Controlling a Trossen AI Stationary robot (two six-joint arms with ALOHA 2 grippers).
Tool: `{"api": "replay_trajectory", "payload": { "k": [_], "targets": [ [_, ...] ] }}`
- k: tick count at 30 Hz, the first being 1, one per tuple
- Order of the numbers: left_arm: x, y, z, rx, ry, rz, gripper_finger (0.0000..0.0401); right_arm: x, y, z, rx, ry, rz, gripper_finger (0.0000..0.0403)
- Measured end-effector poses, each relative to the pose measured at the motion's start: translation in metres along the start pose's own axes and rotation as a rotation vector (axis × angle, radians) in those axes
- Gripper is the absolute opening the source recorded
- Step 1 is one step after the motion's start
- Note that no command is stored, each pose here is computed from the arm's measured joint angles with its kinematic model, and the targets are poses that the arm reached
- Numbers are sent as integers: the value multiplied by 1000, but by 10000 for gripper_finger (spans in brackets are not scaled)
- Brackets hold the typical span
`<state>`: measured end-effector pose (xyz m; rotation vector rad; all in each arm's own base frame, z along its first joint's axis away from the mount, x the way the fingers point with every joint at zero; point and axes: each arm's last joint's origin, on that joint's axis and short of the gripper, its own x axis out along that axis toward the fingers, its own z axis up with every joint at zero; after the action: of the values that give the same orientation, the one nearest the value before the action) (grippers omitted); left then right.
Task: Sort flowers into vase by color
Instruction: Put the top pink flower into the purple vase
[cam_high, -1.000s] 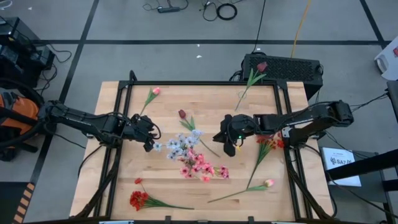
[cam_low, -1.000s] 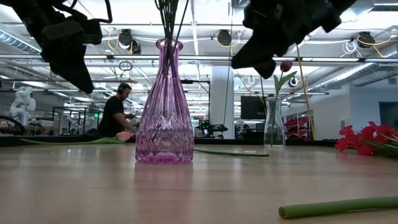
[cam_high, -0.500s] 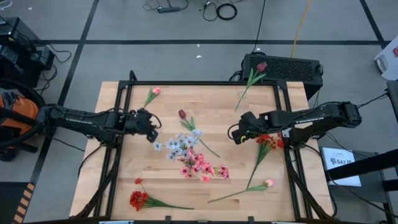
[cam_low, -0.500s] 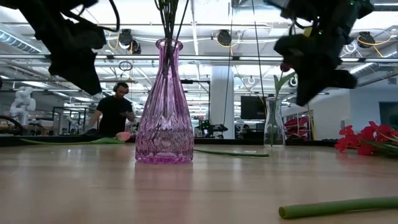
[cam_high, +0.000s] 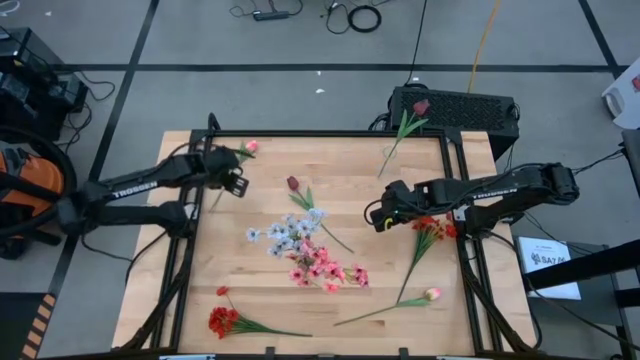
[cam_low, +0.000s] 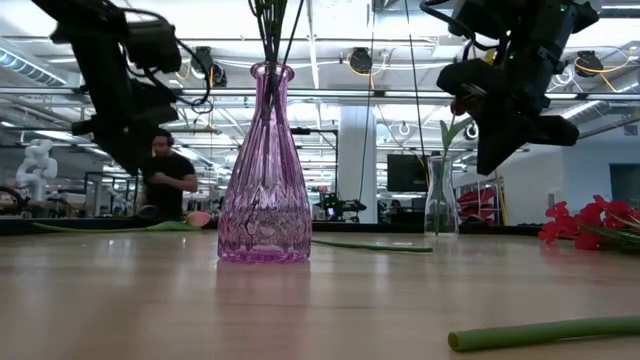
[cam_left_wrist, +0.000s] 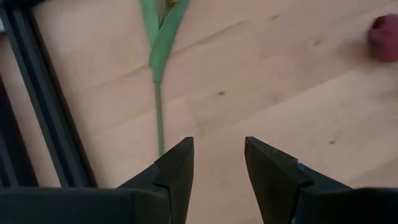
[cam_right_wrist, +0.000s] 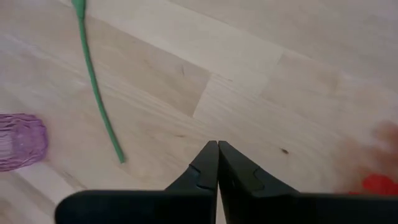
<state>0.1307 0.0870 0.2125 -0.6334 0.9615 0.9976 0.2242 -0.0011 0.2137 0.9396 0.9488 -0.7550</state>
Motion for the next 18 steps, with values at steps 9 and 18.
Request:
{"api": "replay_trajectory", "payload": {
  "k": [9, 18],
  "targets": [
    [24, 15, 12, -52, 143, 0, 150, 0, 0, 1, 3, -26, -10, 0],
    [35, 11, 28, 24, 26, -11, 150, 0, 0, 1, 6, -26, -8, 0]
  ]
}}
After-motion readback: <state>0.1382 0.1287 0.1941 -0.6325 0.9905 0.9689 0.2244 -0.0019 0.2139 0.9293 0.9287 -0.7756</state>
